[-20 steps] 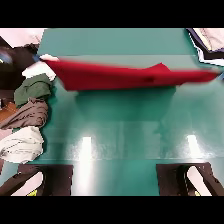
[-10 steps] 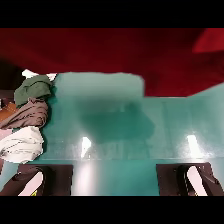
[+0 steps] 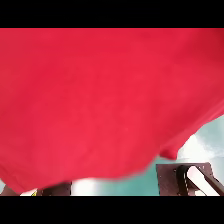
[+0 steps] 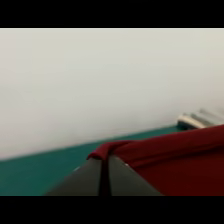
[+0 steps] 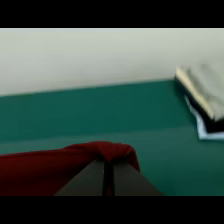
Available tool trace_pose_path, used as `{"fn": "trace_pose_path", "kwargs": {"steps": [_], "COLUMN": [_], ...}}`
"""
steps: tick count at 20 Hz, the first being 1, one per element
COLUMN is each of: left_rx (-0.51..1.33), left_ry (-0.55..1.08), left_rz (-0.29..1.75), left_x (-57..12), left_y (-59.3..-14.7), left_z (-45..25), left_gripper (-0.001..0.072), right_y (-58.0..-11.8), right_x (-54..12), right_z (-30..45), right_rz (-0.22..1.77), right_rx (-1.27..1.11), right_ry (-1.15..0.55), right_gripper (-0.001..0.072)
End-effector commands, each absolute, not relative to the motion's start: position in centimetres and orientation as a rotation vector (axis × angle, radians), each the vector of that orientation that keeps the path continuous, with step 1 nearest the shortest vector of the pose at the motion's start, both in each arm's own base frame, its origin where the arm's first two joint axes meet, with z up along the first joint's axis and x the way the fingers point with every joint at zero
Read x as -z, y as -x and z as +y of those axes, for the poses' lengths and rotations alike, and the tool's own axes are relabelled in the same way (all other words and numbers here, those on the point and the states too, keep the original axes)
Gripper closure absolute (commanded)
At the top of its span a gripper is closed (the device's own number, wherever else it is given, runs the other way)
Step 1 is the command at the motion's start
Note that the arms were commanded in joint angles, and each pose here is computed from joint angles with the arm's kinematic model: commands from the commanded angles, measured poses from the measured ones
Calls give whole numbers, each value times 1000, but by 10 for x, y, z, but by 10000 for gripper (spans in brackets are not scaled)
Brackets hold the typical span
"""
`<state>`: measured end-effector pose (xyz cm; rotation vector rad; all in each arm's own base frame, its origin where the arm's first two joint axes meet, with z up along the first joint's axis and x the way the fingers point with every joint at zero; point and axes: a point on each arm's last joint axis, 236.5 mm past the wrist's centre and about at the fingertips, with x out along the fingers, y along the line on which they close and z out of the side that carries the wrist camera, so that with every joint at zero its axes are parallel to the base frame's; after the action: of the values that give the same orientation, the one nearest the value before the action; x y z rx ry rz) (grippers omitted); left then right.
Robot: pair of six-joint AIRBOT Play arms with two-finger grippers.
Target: Fold the shirts.
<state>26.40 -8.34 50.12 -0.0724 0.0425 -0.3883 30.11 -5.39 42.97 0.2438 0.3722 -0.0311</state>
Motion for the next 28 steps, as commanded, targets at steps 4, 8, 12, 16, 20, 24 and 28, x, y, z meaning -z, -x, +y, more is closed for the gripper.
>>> {"fn": "trace_pose_path", "kwargs": {"steps": [4, 8, 12, 16, 20, 24, 28], "left_rx": [396, 397, 337, 310, 248, 328, 425], "left_ry": [267, 274, 306, 366, 352, 291, 222], "left_rz": [881, 1006, 917, 729, 654, 790, 1037], "left_x": [-215, -124, -91, -95, -91, -68, -27], "left_y": [-372, -420, -479, -531, -553, -527, -479], "left_z": [-70, -61, -48, -42, -26, -40, -51], "left_gripper": [685, 685, 685, 685, 685, 685, 685], "right_y": [-363, -421, -495, -544, -562, -538, -496], "right_x": [-212, -127, -86, -66, -67, -51, -26], "right_z": [-57, -49, -40, -39, -43, -49, -48], "right_rz": [1108, 1217, 1096, 974, 903, 1024, 1224], "right_rx": [6, 40, 37, 56, 68, 73, 78], "right_ry": [-355, -234, -187, -208, -211, -214, -123], "right_gripper": [698, 699, 698, 698, 698, 698, 698]}}
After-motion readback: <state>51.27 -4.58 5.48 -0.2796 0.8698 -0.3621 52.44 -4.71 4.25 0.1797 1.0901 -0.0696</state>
